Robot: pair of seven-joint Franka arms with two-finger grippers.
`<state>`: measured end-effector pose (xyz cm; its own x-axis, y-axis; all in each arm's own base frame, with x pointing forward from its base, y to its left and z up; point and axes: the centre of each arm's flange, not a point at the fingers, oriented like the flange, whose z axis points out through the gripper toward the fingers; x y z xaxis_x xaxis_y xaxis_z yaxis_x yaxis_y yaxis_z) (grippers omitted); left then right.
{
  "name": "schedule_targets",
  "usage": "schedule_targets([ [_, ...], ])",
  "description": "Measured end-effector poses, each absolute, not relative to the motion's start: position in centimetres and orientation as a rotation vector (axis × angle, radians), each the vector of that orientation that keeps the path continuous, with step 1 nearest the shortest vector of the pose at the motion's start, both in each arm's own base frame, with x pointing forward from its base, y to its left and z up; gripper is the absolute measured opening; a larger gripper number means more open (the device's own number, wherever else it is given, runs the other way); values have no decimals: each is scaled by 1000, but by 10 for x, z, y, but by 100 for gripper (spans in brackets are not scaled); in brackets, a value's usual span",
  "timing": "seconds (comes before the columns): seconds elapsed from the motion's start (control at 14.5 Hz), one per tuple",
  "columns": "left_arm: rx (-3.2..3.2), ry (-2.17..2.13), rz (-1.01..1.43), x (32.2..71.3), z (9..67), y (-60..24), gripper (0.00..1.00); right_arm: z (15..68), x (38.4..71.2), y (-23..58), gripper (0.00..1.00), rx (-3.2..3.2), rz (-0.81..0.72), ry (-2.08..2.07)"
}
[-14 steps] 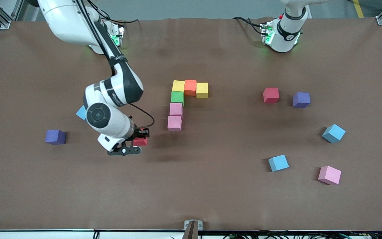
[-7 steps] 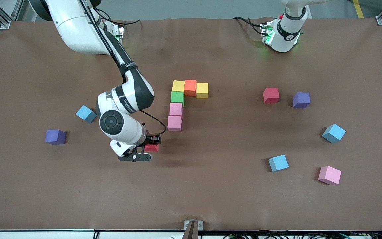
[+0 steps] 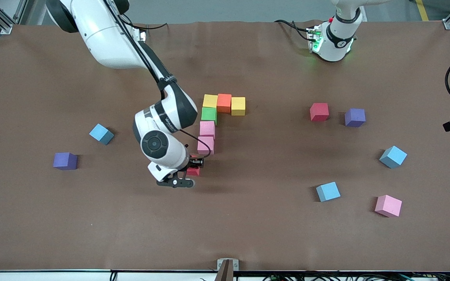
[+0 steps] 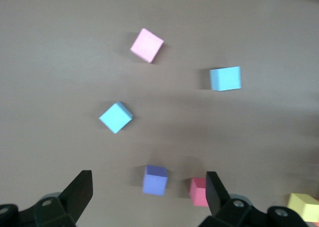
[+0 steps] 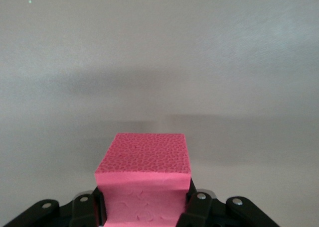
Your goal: Arrange 11 blocks into digit 3
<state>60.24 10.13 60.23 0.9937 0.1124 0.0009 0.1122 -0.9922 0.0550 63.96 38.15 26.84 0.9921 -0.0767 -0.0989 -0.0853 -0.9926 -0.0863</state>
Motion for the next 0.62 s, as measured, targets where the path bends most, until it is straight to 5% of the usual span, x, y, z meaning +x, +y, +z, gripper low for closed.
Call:
schedule_targets([
  [0.62, 3175, 118, -72, 593, 610, 89, 100, 236, 632, 404, 56, -3002, 237, 161],
])
